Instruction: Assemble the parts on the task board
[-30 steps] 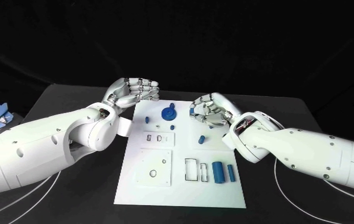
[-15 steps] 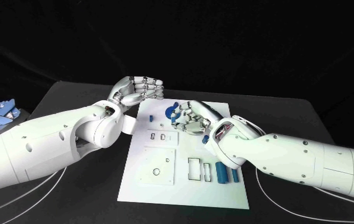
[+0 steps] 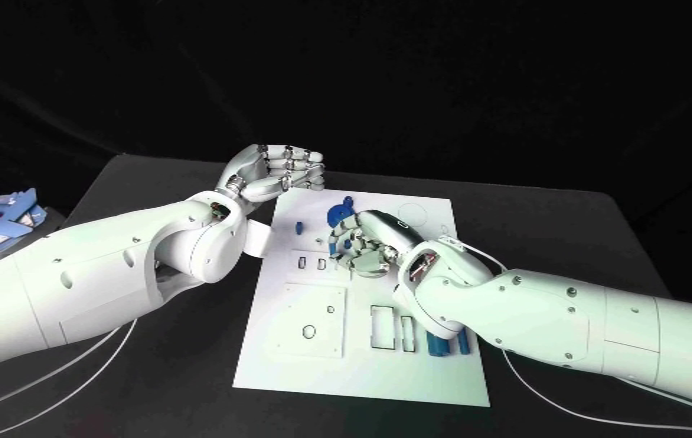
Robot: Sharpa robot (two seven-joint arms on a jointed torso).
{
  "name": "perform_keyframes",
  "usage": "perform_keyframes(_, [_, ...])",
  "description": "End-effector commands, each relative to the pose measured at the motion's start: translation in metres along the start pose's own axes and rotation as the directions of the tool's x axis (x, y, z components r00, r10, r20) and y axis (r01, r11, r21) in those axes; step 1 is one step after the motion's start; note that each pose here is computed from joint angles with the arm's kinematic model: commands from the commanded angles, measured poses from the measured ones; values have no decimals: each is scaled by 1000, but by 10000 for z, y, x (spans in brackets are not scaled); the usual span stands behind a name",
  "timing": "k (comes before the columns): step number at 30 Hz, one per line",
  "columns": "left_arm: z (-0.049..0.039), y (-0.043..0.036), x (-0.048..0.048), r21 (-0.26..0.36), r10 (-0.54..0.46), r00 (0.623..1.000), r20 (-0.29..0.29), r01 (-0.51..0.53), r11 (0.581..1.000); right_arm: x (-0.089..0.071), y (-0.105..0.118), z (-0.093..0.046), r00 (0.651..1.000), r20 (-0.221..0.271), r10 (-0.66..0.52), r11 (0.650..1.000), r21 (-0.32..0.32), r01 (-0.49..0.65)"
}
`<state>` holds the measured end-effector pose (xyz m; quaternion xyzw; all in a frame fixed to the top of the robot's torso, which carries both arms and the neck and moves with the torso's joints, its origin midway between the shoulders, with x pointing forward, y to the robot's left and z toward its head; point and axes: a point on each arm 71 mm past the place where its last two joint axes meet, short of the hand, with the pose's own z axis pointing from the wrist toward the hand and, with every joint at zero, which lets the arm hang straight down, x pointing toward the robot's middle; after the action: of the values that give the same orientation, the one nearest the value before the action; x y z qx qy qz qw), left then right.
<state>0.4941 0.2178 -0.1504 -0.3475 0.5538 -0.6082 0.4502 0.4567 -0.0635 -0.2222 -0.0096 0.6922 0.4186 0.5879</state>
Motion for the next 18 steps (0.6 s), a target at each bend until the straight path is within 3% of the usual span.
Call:
perform_keyframes(1, [8,-12,17,15,-13,1000,-8,13,1000,61,11,-1,999,-26,-46,999,-7,46])
perform_keyframes(18, [0,-6,-12,12,-12,1000,-1,12,1000,190,16,-6,995,-73,-65,998,-4,65])
